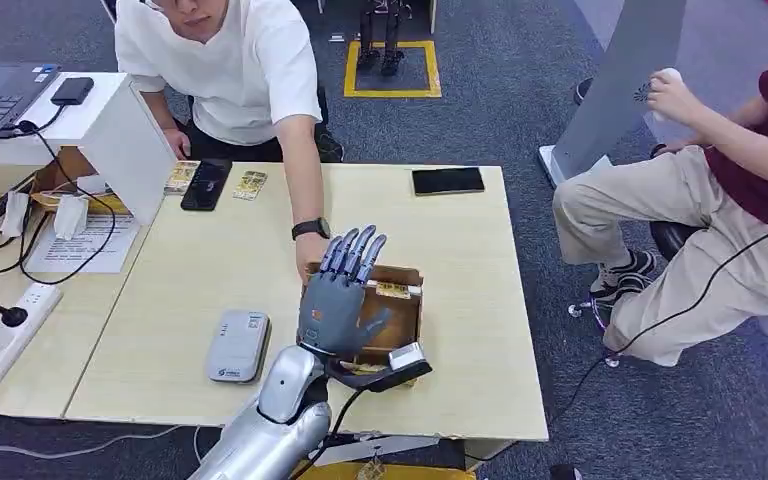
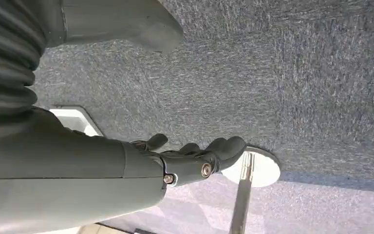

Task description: Pass the card to the sensor for recognition and then transmit it.

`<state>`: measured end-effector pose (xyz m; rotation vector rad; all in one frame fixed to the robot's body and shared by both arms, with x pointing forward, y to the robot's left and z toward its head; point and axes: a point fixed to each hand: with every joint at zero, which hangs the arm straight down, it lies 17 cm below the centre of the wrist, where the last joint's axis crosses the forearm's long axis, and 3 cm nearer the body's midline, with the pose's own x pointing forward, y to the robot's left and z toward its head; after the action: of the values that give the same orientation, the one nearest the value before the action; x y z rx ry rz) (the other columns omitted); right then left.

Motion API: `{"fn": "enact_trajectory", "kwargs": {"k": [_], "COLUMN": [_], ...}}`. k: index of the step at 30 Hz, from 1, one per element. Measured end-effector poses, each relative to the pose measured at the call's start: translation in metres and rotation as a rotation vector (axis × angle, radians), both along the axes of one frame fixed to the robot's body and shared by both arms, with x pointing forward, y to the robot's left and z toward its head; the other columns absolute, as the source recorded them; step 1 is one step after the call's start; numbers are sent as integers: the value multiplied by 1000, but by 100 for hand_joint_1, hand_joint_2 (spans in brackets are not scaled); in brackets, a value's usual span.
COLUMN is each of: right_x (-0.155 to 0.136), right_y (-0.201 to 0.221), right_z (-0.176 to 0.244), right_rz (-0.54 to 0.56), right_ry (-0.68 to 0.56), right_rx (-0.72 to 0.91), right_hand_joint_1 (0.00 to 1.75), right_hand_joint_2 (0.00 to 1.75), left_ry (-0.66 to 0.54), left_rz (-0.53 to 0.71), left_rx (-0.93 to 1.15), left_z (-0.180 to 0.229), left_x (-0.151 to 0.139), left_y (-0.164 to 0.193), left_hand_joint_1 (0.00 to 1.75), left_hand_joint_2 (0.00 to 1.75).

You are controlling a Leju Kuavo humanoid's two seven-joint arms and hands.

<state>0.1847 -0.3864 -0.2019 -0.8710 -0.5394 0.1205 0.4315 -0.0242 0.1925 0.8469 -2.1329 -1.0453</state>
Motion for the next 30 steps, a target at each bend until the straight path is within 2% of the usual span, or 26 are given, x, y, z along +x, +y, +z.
{"fn": "enact_trajectory", "kwargs": {"k": [11,30], "right_x": [1,5], "right_y": [3,7], "right_z": [-1,-1], "right_rz": [6,20], "right_ry": [-1,-4], "right_rx": [7,11], "right_hand_joint_1": [0,0], "right_hand_joint_2": [175,175], "left_ry": [-21,56], "left_rz": [-38,-36], "left_rx": [15,62], "left_z": [1,-31], "left_x": [-6,-10], "left_y": [-6,-17], "left_hand_joint_1": [0,0], "left_hand_joint_2": [175,175]}}
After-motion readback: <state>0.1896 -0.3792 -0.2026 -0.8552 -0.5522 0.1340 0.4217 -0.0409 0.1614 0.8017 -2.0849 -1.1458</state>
